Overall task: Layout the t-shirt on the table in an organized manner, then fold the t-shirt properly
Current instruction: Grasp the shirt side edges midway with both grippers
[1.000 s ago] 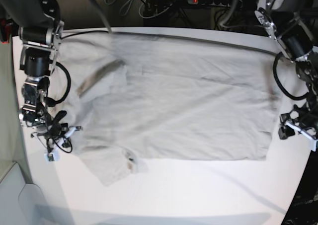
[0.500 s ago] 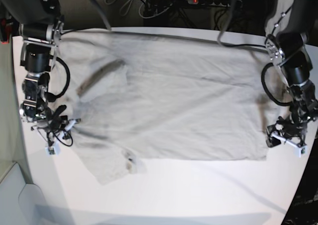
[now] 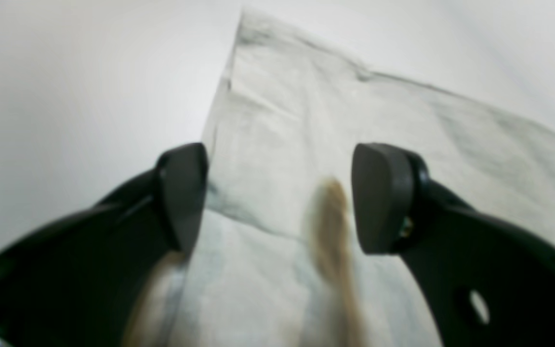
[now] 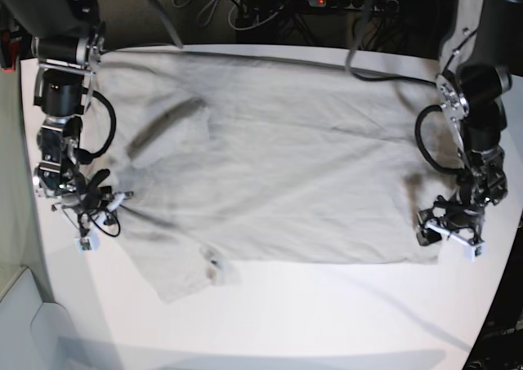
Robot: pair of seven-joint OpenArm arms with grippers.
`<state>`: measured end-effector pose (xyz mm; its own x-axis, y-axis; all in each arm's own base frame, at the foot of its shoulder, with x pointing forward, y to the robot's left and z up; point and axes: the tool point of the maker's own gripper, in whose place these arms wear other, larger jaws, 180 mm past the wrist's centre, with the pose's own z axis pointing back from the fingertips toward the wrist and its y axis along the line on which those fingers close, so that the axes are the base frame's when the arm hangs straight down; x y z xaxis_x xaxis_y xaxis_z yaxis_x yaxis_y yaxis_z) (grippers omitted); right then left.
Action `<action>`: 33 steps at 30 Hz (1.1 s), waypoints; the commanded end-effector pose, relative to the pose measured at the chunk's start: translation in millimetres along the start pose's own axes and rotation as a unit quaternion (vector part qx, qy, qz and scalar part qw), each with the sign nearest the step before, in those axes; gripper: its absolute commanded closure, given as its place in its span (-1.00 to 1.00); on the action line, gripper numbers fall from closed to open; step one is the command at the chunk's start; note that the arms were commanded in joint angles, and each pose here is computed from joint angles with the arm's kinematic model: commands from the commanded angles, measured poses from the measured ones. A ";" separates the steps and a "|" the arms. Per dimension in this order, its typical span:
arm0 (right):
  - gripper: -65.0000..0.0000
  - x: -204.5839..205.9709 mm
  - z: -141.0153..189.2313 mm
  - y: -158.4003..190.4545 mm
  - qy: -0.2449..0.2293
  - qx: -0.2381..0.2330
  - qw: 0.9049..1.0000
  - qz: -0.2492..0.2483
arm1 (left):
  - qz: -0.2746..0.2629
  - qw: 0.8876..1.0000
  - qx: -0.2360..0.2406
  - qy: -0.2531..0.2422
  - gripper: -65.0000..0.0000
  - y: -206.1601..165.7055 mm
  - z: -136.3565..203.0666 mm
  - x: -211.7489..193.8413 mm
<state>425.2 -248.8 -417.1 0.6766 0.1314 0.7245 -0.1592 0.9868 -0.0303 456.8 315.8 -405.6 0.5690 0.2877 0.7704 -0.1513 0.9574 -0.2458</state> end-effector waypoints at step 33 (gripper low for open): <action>1.00 34.0 6.1 -13.7 -0.040 -0.012 0.999 0.004 | 0.018 0.999 0.006 0.030 0.99 14.0 3.3 -32.2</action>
<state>428.3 -249.9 -413.6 0.6711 0.1322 0.7295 -0.1584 0.9868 -0.0331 435.7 318.9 -430.8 0.5766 0.3398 0.7430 -0.1918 0.9403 -0.2812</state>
